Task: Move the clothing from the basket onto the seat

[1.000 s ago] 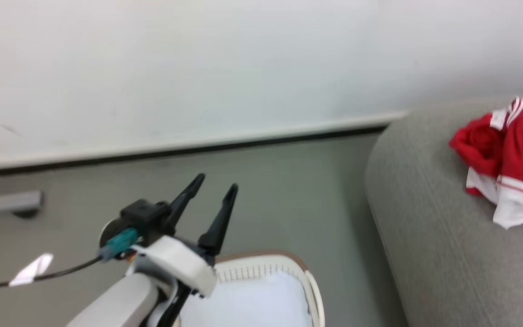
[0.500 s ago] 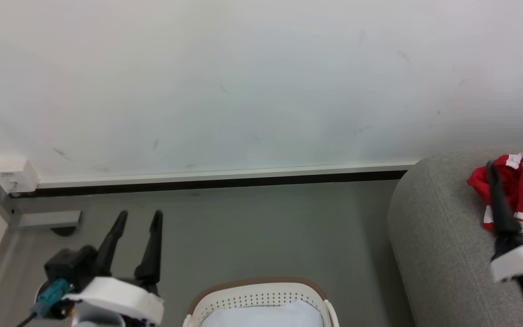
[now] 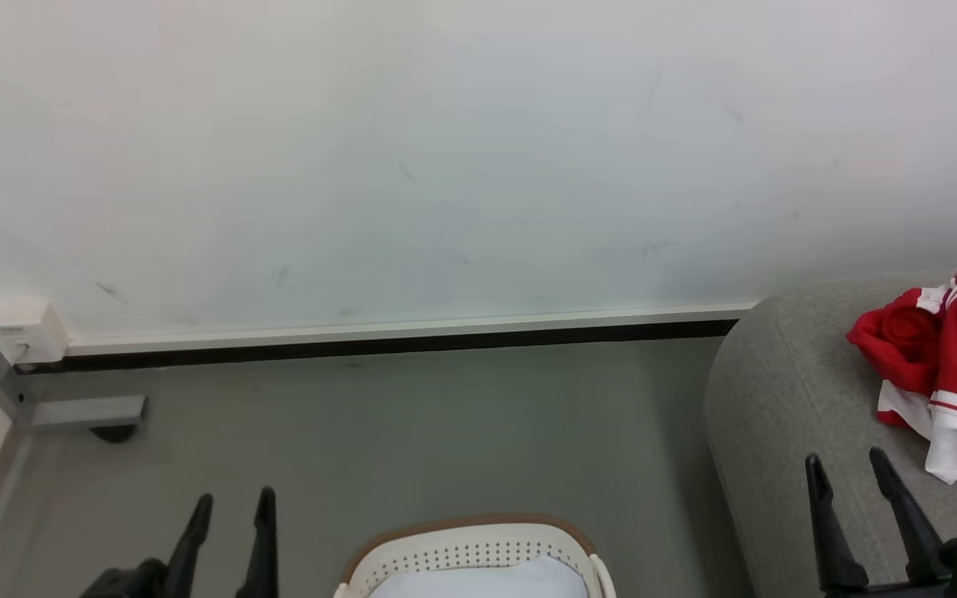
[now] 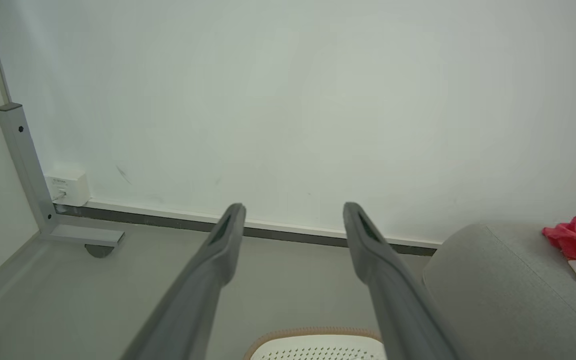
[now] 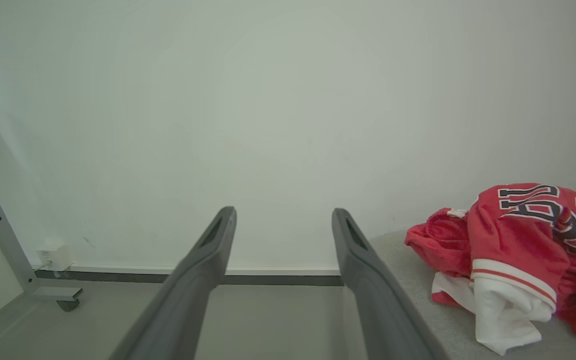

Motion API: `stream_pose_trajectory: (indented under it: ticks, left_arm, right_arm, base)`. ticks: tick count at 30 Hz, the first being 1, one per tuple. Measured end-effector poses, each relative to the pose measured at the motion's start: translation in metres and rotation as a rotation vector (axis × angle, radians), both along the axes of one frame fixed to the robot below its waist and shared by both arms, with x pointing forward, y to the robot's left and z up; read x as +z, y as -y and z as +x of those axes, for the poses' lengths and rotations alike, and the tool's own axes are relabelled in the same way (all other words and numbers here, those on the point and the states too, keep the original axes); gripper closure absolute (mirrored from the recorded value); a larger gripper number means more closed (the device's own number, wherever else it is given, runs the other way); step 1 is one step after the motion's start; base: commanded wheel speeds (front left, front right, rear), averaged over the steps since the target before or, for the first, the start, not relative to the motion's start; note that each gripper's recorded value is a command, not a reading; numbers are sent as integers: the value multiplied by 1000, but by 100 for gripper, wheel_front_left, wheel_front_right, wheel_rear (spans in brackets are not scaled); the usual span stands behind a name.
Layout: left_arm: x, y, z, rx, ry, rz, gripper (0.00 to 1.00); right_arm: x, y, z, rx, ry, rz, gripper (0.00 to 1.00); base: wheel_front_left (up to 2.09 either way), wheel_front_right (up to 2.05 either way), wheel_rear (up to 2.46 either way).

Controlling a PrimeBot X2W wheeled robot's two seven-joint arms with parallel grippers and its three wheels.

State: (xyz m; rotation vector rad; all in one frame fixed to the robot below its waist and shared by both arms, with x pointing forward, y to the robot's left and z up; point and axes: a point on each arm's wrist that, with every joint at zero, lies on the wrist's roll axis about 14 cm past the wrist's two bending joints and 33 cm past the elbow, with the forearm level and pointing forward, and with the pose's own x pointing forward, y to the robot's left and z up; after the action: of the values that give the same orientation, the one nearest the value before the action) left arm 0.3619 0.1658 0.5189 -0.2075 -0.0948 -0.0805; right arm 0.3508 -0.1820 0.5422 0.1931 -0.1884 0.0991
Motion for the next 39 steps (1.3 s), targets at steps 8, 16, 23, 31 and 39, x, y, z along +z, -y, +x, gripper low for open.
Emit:
stream_pose_trajectory:
  ticks: [8,16,23,31,39]
  left_arm:
    - [-17,-2,-6,8,-32,27,0]
    - [-18,-6,-4,15,-30,47,0]
    - [-19,-9,-3,20,-32,47,100]
    - [-44,-10,-11,35,-127,-28,100]
    - [-45,-17,-9,62,-152,-169,100]
  right_arm:
    - [-21,-11,-6,4,-58,-1,0]
    - [-23,-20,-4,23,-63,6,0]
    - [-21,-26,-1,38,-58,7,100]
    - [-44,-23,-8,26,-142,79,100]
    - [-47,-15,-4,6,-175,221,100]
  base:
    - [0,0,0]
    - [0,0,0]
    - [0,0,0]
    - [0,0,0]
    - [0,0,0]
